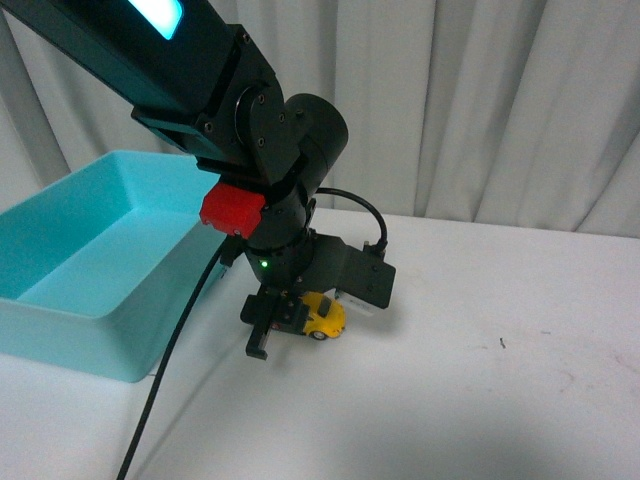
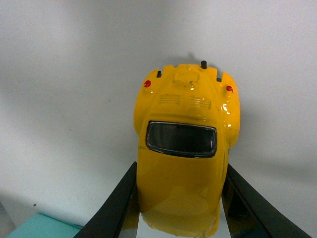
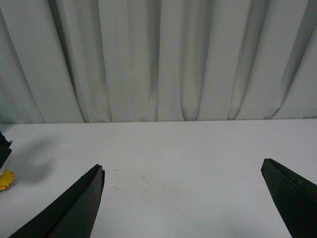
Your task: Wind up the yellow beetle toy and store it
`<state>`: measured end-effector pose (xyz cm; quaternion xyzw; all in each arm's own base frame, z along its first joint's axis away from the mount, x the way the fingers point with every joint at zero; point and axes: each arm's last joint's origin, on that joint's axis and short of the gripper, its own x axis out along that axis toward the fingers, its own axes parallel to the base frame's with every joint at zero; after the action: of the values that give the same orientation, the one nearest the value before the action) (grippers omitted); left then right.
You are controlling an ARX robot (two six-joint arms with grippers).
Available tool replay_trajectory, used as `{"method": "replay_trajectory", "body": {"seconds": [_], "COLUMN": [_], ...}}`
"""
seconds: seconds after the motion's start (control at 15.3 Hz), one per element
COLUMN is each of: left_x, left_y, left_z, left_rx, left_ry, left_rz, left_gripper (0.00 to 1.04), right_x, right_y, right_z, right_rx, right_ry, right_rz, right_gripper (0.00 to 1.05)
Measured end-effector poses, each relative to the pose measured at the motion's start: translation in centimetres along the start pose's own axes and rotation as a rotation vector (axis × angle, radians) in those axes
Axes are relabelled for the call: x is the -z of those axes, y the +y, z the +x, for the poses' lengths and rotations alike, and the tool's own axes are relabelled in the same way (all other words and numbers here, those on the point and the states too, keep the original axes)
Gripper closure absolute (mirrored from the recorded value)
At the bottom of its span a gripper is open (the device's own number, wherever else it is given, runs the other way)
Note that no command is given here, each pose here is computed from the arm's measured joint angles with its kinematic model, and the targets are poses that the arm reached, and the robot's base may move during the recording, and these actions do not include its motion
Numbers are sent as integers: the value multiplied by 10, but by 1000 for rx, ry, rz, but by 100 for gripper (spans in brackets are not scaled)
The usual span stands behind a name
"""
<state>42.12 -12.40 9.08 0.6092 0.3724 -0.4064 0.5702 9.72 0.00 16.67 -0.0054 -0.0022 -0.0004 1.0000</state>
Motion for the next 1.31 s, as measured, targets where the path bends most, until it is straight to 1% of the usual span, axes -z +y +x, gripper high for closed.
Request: {"method": "replay_trajectory", "body": {"seconds": [0.13, 0.2, 0.33, 0.39, 0.46, 0.52, 0.59, 0.66, 0.72, 0.79, 0.92, 1.05, 1.18, 1.31], "left_x": [-4, -7, -2, 11, 33, 59, 87, 117, 138, 152, 165, 177, 185, 189], "left_y": [0, 6, 29, 40, 47, 53, 56, 52, 45, 35, 22, 19, 12, 7], "left_z": [-16, -33, -93, -128, -158, -176, -182, -174, -158, -143, -119, -98, -72, -57], "left_rx": [13, -19, -155, -245, -324, -399, -460, -495, -490, -488, -483, -510, -481, -456], "left_ry": [-94, -175, -376, -467, -506, -511, -476, -383, -301, -236, -151, -70, -3, 34], "left_rz": [-74, -124, -269, -348, -442, -542, -667, -815, -929, -1010, -1110, -1178, -1235, -1262], "left_gripper": [64, 64, 64, 64, 64, 64, 64, 64, 64, 64, 64, 64, 64, 64], "right_x": [0, 0, 0, 0, 0, 0, 0, 0, 0, 0, 0, 0, 0, 0], "right_y": [0, 0, 0, 0, 0, 0, 0, 0, 0, 0, 0, 0, 0, 0], "right_z": [0, 0, 0, 0, 0, 0, 0, 0, 0, 0, 0, 0, 0, 0], "right_rx": [0, 0, 0, 0, 0, 0, 0, 0, 0, 0, 0, 0, 0, 0], "right_ry": [0, 0, 0, 0, 0, 0, 0, 0, 0, 0, 0, 0, 0, 0], "right_rz": [0, 0, 0, 0, 0, 0, 0, 0, 0, 0, 0, 0, 0, 0], "right_gripper": [7, 7, 7, 7, 7, 7, 7, 7, 7, 7, 7, 7, 7, 7]}}
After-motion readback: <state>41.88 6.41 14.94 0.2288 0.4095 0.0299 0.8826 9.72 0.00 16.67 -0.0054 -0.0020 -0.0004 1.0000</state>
